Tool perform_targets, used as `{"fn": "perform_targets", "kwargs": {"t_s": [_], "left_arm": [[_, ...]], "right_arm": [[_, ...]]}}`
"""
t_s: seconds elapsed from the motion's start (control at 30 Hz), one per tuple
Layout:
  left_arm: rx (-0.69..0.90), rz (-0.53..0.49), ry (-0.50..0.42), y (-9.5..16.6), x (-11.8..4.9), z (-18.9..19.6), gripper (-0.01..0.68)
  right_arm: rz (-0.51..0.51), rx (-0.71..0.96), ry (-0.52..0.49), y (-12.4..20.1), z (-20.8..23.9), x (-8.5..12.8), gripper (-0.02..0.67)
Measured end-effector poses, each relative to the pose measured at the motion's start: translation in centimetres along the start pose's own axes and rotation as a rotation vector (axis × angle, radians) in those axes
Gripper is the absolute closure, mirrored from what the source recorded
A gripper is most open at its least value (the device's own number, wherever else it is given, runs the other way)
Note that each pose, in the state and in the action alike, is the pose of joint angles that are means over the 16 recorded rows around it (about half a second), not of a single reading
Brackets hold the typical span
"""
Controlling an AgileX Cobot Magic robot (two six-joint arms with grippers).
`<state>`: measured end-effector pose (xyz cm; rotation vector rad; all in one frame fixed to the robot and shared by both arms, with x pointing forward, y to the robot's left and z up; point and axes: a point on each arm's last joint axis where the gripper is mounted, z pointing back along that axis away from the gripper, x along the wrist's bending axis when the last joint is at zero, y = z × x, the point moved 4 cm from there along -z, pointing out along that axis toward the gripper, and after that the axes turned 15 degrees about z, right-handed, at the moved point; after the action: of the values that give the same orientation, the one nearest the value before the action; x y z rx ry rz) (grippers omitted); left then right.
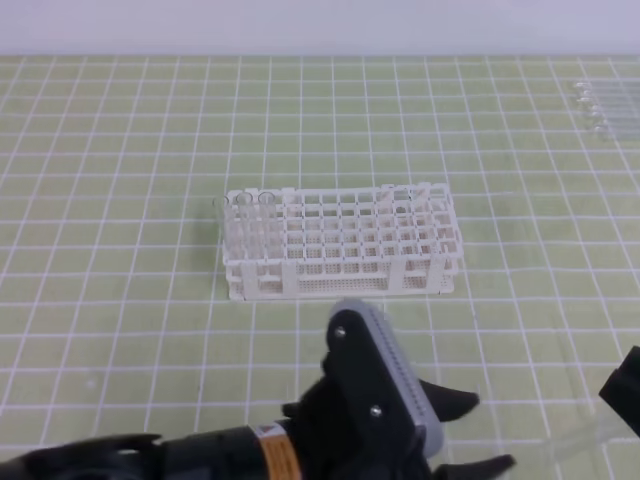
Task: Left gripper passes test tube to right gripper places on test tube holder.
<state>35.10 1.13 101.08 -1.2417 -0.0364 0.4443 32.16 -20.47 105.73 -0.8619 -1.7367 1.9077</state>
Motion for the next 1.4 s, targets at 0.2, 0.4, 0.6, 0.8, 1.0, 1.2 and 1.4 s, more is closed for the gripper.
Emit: {"fn": "perform_targets", "kwargs": {"t_s": [0.2,0.4,0.6,0.8,1.0,1.2,1.4], "left_arm": [[0.086,-0.006,-0.142,-0.5,1.1,3.6,0.450],[0.102,0.045,-0.263,-1.4,1.8,8.7,0.576],[0.029,0.116,-0.322,-2.2,1.8,14.3,0.651],[-0.039,0.173,-0.348,-1.2,2.0,18.4,0.672],[-0.048,0.196,-0.361,1.0,2.4,20.0,0.674],[-0.023,0.205,-0.366,3.0,2.7,19.8,0.675],[-0.010,0.195,-0.372,3.7,2.9,19.6,0.675]], "right_arm": [[0.036,0.005,0.032,0.0,-0.1,-0.5,0.547],[0.063,0.015,0.044,-0.3,-0.4,-1.1,0.547],[0.084,0.028,0.033,-1.3,-1.2,-2.1,0.547],[0.105,0.045,-0.008,-2.3,-2.5,-3.1,0.547],[0.107,0.052,-0.065,-2.6,-3.8,-3.9,0.547],[0.098,0.045,-0.111,-2.6,-4.8,-4.4,0.547],[0.090,0.038,-0.128,-2.8,-5.2,-4.7,0.549]]}}
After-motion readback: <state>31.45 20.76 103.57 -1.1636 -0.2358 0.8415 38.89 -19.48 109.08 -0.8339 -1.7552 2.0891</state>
